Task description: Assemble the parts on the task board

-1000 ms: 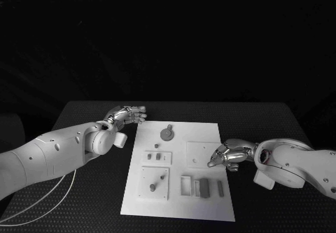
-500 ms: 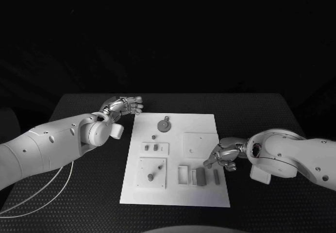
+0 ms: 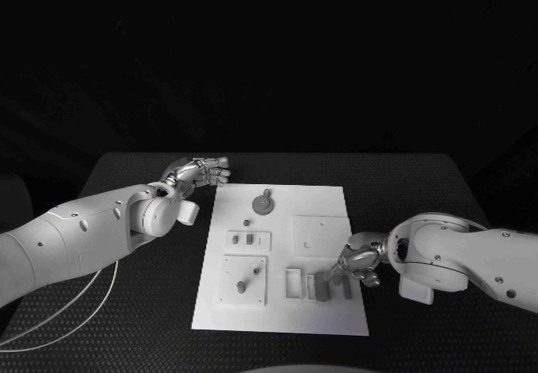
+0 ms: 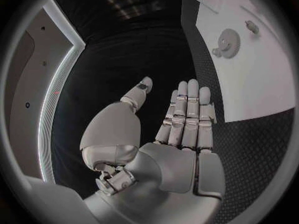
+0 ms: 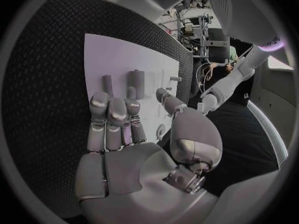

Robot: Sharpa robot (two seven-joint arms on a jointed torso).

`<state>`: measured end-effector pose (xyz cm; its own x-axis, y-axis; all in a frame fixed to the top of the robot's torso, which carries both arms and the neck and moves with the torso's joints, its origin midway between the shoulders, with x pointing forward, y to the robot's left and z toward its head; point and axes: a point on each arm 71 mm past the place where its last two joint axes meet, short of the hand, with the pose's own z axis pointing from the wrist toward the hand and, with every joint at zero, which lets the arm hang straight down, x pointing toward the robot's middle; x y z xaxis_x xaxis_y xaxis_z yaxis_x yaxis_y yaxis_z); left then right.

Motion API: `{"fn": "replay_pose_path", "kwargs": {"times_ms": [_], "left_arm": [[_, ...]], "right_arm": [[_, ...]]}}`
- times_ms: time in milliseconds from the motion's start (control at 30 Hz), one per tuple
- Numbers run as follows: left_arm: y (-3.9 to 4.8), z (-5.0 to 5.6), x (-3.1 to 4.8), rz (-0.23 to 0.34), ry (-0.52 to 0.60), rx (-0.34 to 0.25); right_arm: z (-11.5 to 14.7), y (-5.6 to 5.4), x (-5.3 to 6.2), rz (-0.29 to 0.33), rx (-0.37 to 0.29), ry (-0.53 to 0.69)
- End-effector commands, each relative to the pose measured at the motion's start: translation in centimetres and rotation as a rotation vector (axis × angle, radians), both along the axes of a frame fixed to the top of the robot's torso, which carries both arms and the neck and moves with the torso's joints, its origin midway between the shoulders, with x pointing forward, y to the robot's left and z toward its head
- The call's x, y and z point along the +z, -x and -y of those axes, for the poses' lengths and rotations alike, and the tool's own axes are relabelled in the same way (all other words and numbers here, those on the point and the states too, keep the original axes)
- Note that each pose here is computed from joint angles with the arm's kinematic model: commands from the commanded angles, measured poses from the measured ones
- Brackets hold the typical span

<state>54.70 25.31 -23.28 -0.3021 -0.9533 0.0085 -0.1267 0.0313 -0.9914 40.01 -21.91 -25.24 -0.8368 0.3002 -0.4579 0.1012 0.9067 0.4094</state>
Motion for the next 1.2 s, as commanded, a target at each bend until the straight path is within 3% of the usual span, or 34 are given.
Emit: {"fn": "replay_pose_path", "kwargs": {"times_ms": [33, 233, 467, 900, 1200], "left_arm": [[0.07, 0.3, 0.1, 0.005, 0.015, -0.015], [0.08, 0.4, 0.1, 0.004, 0.016, -0.017], [0.14, 0.7, 0.06, -0.004, 0.019, -0.028], [0.18, 0.7, 0.12, 0.003, 0.019, -0.023], [0.12, 0.6, 0.09, 0.001, 0.017, -0.021]], "right_arm": [[-0.2, 0.0, -0.2, 0.016, 0.012, 0.053], [-0.6, 0.3, -0.7, 0.009, 0.026, 0.064], [-0.9, 0.2, -1.7, 0.043, 0.065, 0.129], [-1.6, -0.3, -2.3, 0.064, 0.074, 0.146], [-2.4, 0.1, -3.2, 0.048, 0.084, 0.144]]}}
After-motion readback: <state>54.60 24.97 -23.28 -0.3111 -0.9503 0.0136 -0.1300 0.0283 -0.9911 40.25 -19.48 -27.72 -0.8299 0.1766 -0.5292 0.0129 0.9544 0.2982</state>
